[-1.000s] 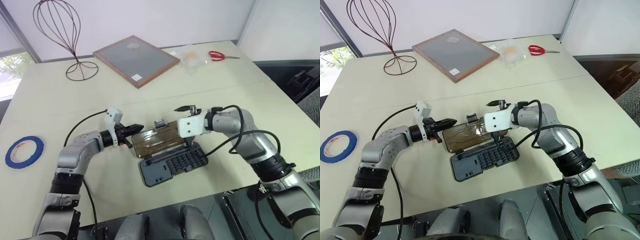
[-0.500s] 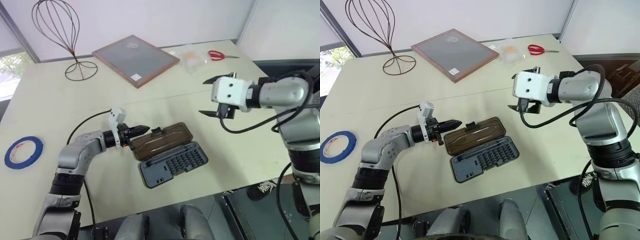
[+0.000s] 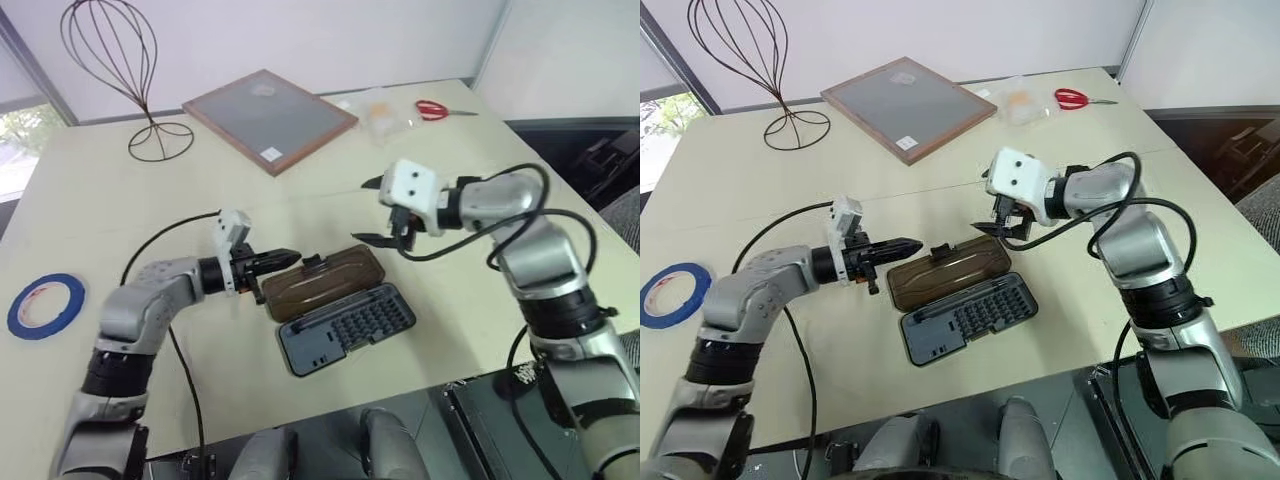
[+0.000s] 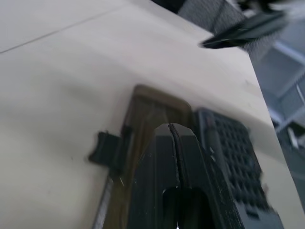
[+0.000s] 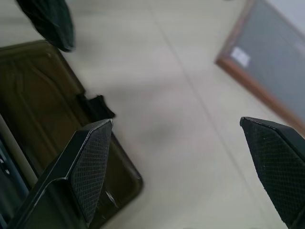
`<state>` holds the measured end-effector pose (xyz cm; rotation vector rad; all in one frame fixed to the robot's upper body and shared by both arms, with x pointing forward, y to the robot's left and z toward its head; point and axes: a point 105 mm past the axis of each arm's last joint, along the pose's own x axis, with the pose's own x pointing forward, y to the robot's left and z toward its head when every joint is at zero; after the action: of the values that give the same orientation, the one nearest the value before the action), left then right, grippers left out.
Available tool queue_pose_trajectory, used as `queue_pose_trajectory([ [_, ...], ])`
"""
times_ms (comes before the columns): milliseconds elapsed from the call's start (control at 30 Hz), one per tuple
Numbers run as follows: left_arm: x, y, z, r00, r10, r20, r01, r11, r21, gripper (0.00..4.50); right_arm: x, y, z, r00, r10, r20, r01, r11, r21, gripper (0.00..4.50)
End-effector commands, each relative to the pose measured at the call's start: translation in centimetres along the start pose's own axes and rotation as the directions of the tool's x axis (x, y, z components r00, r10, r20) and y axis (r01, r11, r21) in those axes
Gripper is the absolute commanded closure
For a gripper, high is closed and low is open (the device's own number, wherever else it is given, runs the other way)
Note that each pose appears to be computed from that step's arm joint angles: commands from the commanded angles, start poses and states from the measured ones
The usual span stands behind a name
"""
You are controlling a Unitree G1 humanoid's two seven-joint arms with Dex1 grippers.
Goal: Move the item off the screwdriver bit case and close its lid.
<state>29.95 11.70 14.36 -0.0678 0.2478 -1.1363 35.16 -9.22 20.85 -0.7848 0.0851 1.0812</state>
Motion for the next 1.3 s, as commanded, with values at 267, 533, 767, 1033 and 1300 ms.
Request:
queue_pose_trajectory([
  [267, -1.1, -4.6, -3.1, 0.973, -0.171, -0.156, 0.175, 0.985, 0.013, 4.50, 4.2, -0.7, -2.5, 0.987, 0.158, -0.012, -0.156, 0.982, 0.107, 0.05],
  [533, -0.5, -6.5, -4.7, 0.949, -0.236, -0.209, 0.242, 0.970, 0.003, 4.50, 6.1, -0.3, -4.2, 0.975, 0.210, -0.067, -0.205, 0.976, 0.075, 0.05],
  [767, -0.2, -6.5, -6.4, 0.939, -0.237, -0.250, 0.240, 0.971, -0.017, 4.50, 6.8, -0.2, -5.0, 0.971, 0.224, -0.085, -0.217, 0.973, 0.076, 0.28],
  [1033, -0.1, -5.8, -7.1, 0.944, -0.205, -0.258, 0.206, 0.978, -0.023, 4.50, 7.1, 0.0, -6.1, 0.966, 0.232, -0.117, -0.222, 0.970, 0.097, 3.91],
  [1300, 0.1, -5.4, -7.1, 0.952, -0.181, -0.247, 0.181, 0.983, -0.022, 4.50, 7.1, 0.9, -7.2, 0.949, 0.277, -0.150, -0.266, 0.960, 0.089, 4.44],
])
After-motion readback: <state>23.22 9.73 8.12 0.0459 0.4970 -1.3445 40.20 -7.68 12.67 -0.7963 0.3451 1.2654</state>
